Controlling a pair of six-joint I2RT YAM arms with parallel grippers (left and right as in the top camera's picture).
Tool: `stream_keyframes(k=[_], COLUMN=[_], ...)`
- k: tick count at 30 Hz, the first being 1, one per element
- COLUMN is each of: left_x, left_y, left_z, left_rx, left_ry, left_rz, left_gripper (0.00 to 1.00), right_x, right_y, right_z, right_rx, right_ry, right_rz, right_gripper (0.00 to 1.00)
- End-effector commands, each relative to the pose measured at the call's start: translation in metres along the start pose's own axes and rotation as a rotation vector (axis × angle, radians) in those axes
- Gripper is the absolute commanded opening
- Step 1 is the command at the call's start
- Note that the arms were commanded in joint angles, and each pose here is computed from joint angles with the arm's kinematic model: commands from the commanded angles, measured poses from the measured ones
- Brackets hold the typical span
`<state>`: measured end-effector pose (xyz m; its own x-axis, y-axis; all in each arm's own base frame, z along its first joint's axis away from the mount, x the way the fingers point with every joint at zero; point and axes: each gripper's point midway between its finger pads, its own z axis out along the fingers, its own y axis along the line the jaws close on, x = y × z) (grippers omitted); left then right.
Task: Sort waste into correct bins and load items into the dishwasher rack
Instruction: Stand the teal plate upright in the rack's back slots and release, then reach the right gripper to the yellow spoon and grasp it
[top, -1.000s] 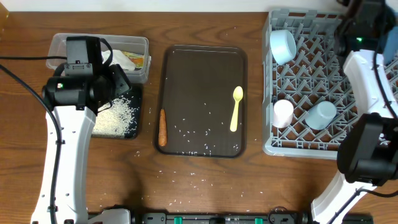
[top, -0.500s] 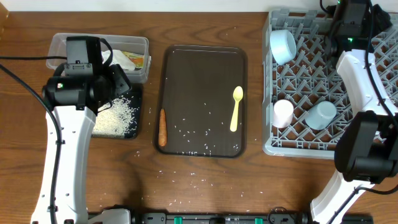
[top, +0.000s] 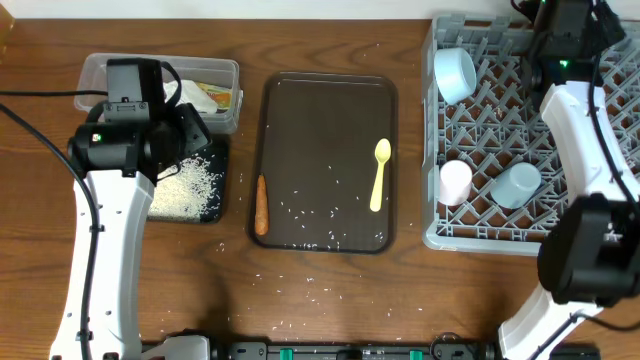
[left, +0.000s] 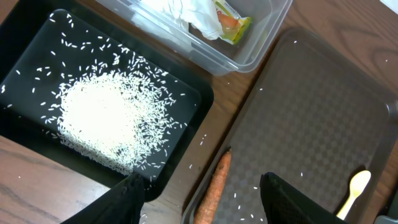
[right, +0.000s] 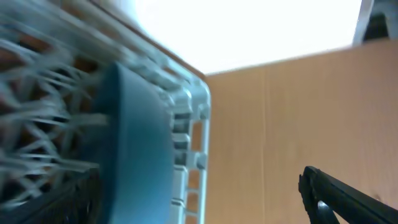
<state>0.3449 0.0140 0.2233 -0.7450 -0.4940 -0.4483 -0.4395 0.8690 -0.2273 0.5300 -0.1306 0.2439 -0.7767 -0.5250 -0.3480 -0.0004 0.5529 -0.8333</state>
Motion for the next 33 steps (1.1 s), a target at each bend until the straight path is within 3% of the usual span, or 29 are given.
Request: stream_keyframes(k=[1,7,12,16,19,24,33], left_x=[0.000,0.000,0.000,0.000,0.000,0.000,0.003], left_y=[0.004,0.004,0.004,0.004,0.004,0.004,0.006], left_z=[0.005,0.005,0.005,0.005,0.005,0.005,0.005], left_rx=[-0.019,-0.019,-0.019,-0.019,-0.019,-0.019,-0.026], left_ry=[0.006,0.006,0.006,0.006,0.007,0.007,0.019], left_rz=[-0.007,-0.007,-0.007,-0.007,-0.007,-0.007,-0.007], left_gripper=[0.63,0.62,0.62,0.62,0.63,0.62,0.62], right_x=[-0.042,-0.070,-0.080,-0.080,-0.070,-0.041,-0.002], right_y=[-0.003,0.041,0.109,0.159,0.199,0.256,0.305], right_z=[-0.052,-0.112,-0.189,-0.235,-0.242,-0.241,-0.240], right_rx=[-0.125,-0.463,-0.979,-1.297,-1.297,-1.090,-0.862], right_ry=[-0.213,-0.353,-0.363,-0.249,-0.086,0.131,0.260], right_rz=[0.082,0.279,0.419,0.508,0.549,0.578,0.515], right_gripper=[0.99,0.99,0.99,0.88,0.82,0.77,0.57])
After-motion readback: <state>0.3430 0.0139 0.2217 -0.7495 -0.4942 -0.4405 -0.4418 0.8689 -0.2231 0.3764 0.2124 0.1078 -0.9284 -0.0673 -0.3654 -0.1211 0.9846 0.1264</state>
